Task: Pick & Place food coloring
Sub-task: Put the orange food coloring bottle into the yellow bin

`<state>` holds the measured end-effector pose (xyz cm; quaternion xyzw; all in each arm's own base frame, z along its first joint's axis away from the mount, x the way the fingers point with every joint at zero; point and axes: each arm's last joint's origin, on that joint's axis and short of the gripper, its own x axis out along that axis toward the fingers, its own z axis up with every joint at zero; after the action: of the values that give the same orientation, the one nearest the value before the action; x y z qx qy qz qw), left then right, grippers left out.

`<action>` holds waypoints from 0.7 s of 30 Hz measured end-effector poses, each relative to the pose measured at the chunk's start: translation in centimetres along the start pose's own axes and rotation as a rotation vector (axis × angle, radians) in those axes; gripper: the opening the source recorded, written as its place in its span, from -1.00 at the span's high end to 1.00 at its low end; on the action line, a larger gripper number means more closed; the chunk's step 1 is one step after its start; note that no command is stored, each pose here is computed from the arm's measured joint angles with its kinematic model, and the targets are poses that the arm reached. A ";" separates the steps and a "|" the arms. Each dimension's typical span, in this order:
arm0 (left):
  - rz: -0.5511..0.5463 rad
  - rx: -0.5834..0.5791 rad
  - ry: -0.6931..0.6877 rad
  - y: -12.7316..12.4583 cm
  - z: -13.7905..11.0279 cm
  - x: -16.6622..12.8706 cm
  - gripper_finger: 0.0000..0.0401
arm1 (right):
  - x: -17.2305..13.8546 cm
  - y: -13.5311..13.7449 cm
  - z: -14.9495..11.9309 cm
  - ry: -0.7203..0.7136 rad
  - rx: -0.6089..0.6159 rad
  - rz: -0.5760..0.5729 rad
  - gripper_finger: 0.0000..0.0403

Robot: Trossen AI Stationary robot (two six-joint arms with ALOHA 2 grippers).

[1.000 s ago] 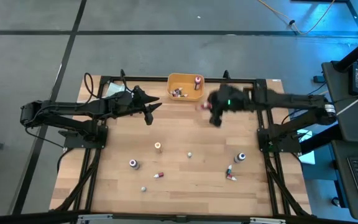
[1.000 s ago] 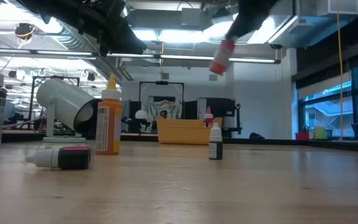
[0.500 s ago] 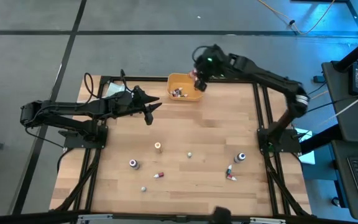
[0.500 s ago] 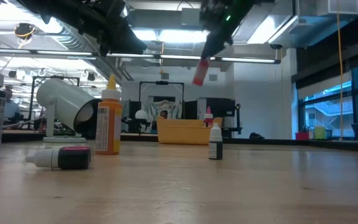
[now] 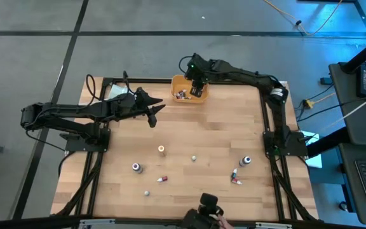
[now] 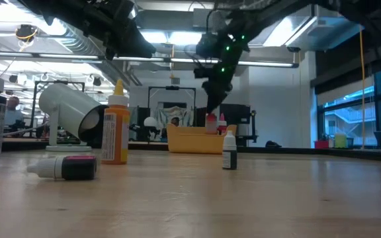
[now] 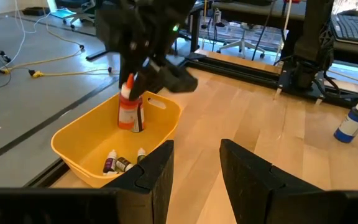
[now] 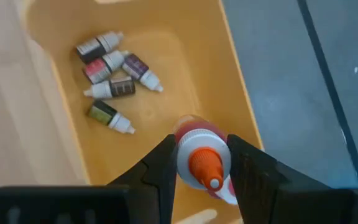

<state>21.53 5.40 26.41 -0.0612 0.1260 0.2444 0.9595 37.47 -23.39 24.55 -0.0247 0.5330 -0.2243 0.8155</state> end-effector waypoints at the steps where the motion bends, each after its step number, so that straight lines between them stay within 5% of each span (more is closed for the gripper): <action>1: 0.000 0.000 0.001 0.0 0.0 0.0 0.36 | 0.4 0.0 0.0 0.004 0.000 0.001 0.37; 12: 0.003 0.008 0.000 0.0 0.0 0.0 0.36 | 3.0 0.1 -0.4 0.041 -0.023 0.006 0.36; 21: 0.004 0.009 0.003 0.0 0.0 0.0 0.37 | 3.1 0.0 -0.5 0.044 -0.023 0.002 0.17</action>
<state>21.52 5.41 26.38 -0.0568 0.1285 0.2456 0.9591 38.12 -24.48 21.65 -0.0286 0.5533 -0.2181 0.8034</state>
